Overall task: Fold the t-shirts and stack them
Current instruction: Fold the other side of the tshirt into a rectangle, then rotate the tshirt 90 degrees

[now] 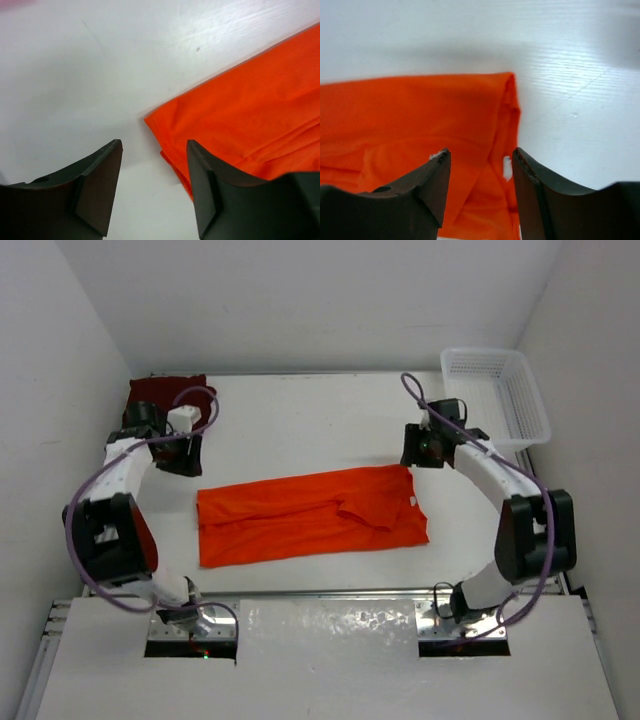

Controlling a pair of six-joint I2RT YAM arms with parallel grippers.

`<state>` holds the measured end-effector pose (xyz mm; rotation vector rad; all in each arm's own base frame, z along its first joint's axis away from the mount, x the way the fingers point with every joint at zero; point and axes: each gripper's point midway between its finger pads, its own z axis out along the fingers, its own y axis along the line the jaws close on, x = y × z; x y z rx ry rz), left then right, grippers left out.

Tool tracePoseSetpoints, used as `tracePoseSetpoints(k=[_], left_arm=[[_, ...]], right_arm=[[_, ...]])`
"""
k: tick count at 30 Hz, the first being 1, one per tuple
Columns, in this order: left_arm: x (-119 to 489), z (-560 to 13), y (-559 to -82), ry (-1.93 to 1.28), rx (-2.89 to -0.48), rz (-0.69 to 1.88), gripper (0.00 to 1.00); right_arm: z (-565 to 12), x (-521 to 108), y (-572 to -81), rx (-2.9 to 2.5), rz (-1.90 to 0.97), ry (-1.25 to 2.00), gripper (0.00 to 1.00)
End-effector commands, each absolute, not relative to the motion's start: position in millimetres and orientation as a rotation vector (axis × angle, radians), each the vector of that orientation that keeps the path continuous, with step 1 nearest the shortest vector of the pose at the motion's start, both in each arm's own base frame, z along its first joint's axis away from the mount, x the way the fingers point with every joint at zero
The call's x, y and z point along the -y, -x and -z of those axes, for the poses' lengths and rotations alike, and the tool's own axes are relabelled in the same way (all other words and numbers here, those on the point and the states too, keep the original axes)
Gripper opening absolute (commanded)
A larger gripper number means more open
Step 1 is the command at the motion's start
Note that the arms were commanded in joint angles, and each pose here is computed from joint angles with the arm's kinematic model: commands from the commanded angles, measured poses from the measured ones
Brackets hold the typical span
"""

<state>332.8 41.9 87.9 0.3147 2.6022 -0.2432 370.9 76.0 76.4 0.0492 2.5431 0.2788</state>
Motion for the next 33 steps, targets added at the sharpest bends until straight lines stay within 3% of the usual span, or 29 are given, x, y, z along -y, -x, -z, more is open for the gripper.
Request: tracePoseSetpoints(k=[1,3,7,8,11,15,21,26,30,31,33], left_arm=[[-25.3,-126.3,-325.4,-0.554,-2.469,0.251,0.48],[-12.7,-107.0,-308.4,-0.656,-2.525,0.321,0.41],[9.3,-57.8,-270.1,-0.745,-2.645,0.404,0.46],[14.7,-46.0,-266.1,-0.756,-2.658,0.404,0.46],[13.1,-29.7,-257.5,-0.762,-2.726,0.38,0.38],[-1.2,-11.0,-243.1,-0.735,-2.824,0.294,0.36],[4.5,-8.4,-240.7,-0.721,-2.831,0.351,0.35],[10.5,-34.4,-254.2,-0.747,-2.769,0.384,0.42],[25.6,-81.3,-271.6,-0.784,-2.638,0.466,0.51],[27.1,-103.1,-281.4,-0.793,-2.581,0.455,0.53],[31.2,-128.0,-292.8,-0.783,-2.502,0.464,0.56]], right_arm=[[-99.5,-85.0,-342.7,-2.525,-0.06,0.101,0.5],[-104.8,-117.1,-330.3,-2.486,-0.094,0.194,0.43],[-82.6,-191.2,-317.7,-2.44,-0.467,0.237,0.34],[-70.2,-209.5,-314.0,-2.468,-0.555,0.25,0.27],[-52.1,-233.6,-304.0,-2.514,-0.637,0.292,0.18],[-22.1,-244.2,-281.5,-2.589,-0.722,0.254,0.11],[11.2,-218.3,-270.3,-2.71,-0.598,0.224,0.06],[-42.5,-215.9,-302.5,-2.592,-0.498,0.378,0.15],[-105.2,-203.2,-317.5,-2.5,-0.44,0.36,0.32],[-121.8,-192.5,-317.8,-2.473,-0.421,0.314,0.42],[-122.7,-164.3,-307.5,-2.531,-0.403,0.18,0.5]])
